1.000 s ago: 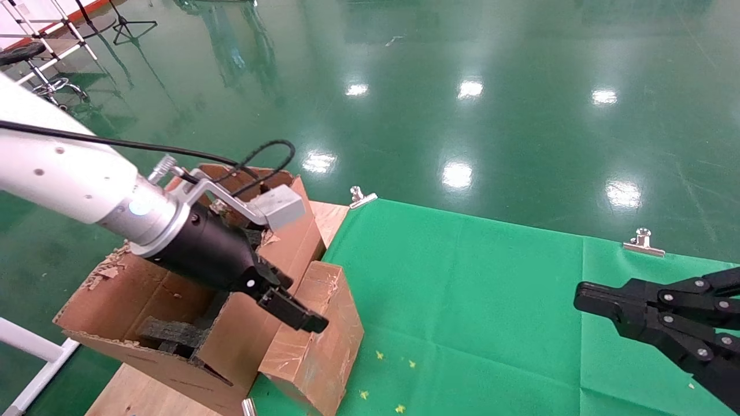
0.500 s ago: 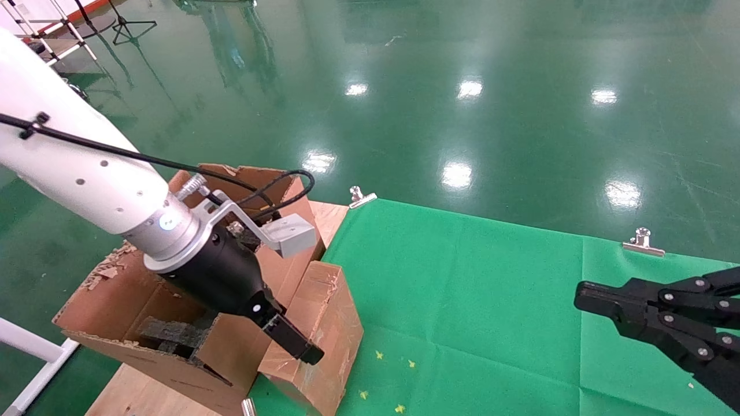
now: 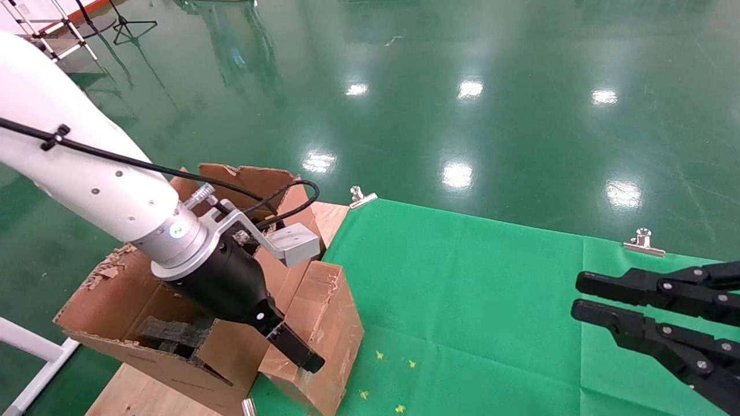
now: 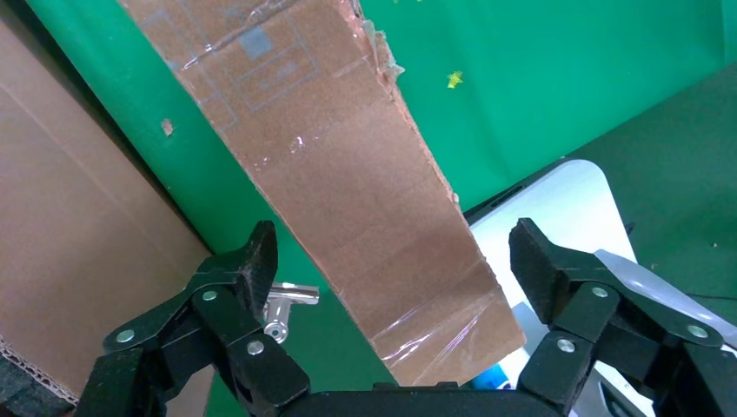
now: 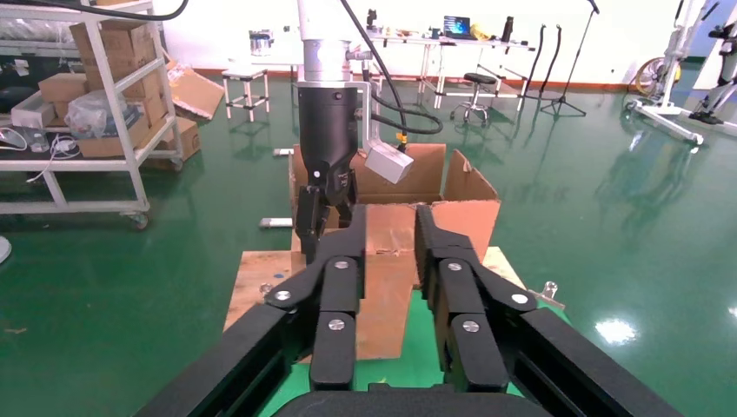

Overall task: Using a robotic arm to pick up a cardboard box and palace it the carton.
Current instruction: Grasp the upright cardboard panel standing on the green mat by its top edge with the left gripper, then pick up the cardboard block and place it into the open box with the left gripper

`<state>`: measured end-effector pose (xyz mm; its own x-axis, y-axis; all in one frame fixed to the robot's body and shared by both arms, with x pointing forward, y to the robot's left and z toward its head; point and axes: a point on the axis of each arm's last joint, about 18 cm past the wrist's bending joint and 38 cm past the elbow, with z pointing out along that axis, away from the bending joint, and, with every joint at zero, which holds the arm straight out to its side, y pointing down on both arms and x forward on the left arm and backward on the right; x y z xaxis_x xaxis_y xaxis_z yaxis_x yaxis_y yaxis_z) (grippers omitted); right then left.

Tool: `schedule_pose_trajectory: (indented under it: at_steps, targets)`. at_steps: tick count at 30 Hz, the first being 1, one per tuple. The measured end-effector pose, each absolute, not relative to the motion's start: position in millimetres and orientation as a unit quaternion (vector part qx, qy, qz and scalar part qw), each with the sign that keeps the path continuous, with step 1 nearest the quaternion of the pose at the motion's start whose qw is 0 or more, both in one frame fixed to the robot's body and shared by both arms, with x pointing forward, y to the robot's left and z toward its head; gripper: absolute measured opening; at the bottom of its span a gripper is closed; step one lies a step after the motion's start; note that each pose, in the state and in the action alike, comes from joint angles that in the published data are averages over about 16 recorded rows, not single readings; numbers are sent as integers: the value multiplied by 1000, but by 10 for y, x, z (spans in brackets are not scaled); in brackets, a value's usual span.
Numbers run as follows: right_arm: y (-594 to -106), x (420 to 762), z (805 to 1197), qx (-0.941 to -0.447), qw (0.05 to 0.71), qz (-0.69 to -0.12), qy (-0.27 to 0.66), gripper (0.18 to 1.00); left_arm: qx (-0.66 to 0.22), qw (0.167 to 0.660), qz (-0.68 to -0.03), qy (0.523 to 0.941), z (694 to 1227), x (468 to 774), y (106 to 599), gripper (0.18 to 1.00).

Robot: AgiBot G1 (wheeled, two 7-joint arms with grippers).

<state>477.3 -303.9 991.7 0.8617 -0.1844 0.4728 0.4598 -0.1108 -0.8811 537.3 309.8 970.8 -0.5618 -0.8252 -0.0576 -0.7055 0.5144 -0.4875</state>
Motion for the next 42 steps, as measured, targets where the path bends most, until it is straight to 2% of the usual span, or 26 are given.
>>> schedule_pose_trajectory:
  at_steps: [3, 11, 17, 28, 33, 42]
  targets:
    - [-3039, 4773, 9917, -704, 660, -244, -98, 282, -446, 143, -211, 858, 9711, 5373, 3100, 969]
    - [-3039, 4773, 9917, -704, 660, -244, -98, 418, -446, 143, -212, 857, 9719, 5370, 3105, 886]
    - [-3039, 4773, 9917, -704, 660, -244, -98, 562, -446, 143, -213, 857, 9722, 5369, 3108, 778]
    - [-3039, 4774, 9917, -704, 660, -244, -98, 814, -449, 149, -222, 853, 9792, 5385, 3139, 520]
    - [-3039, 4774, 9917, -704, 660, -244, -98, 888, -452, 169, -249, 839, 10013, 5397, 3226, 410]
    - [-3039, 4774, 9917, -704, 660, -244, -98, 972, -454, 247, -343, 784, 10870, 5326, 3641, 315]
